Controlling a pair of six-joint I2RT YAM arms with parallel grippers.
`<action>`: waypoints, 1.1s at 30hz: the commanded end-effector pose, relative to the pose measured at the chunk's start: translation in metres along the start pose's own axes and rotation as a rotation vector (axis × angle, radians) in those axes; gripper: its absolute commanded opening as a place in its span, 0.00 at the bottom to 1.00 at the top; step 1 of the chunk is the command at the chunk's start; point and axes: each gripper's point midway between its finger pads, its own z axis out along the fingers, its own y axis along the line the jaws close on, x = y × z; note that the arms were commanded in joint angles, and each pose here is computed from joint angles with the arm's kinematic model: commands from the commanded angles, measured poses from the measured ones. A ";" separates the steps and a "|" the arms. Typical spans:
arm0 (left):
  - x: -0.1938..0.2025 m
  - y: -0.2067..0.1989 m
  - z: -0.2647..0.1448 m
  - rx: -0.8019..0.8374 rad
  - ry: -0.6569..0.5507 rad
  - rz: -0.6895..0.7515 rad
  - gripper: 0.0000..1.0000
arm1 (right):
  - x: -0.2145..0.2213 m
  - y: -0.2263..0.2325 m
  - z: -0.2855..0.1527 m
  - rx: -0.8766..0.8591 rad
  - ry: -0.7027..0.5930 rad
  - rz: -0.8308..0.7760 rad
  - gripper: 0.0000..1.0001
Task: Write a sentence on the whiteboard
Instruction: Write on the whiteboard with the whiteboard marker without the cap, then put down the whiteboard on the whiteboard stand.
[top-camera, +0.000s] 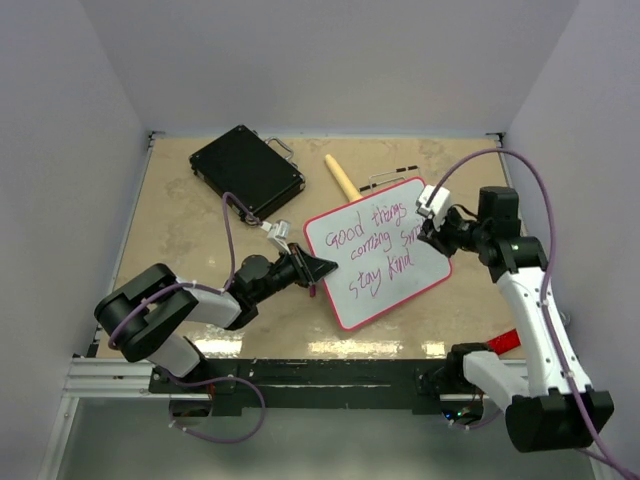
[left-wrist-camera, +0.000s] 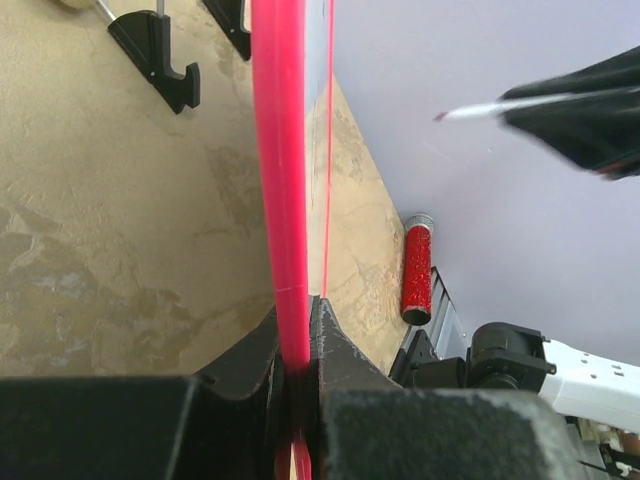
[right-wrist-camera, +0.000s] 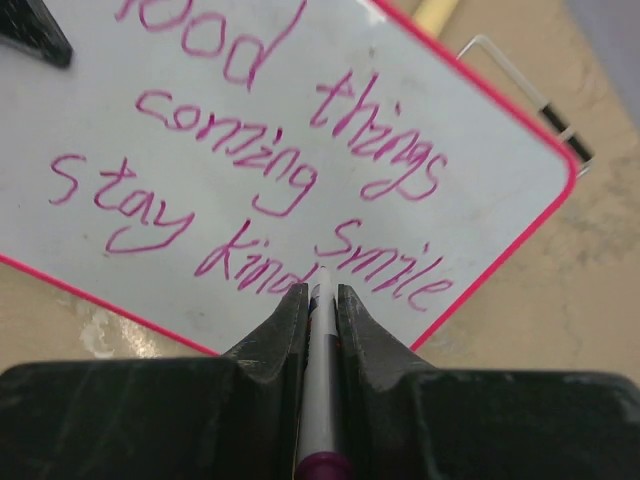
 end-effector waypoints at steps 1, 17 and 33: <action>-0.016 -0.027 0.009 0.077 -0.004 0.156 0.00 | -0.060 0.003 -0.035 0.018 -0.191 -0.032 0.00; -0.100 -0.071 0.038 0.154 0.035 0.392 0.00 | -0.084 0.024 -0.091 -0.024 -0.396 -0.057 0.00; -0.191 -0.101 0.058 0.253 -0.029 0.443 0.00 | -0.083 0.030 -0.091 -0.051 -0.396 -0.066 0.00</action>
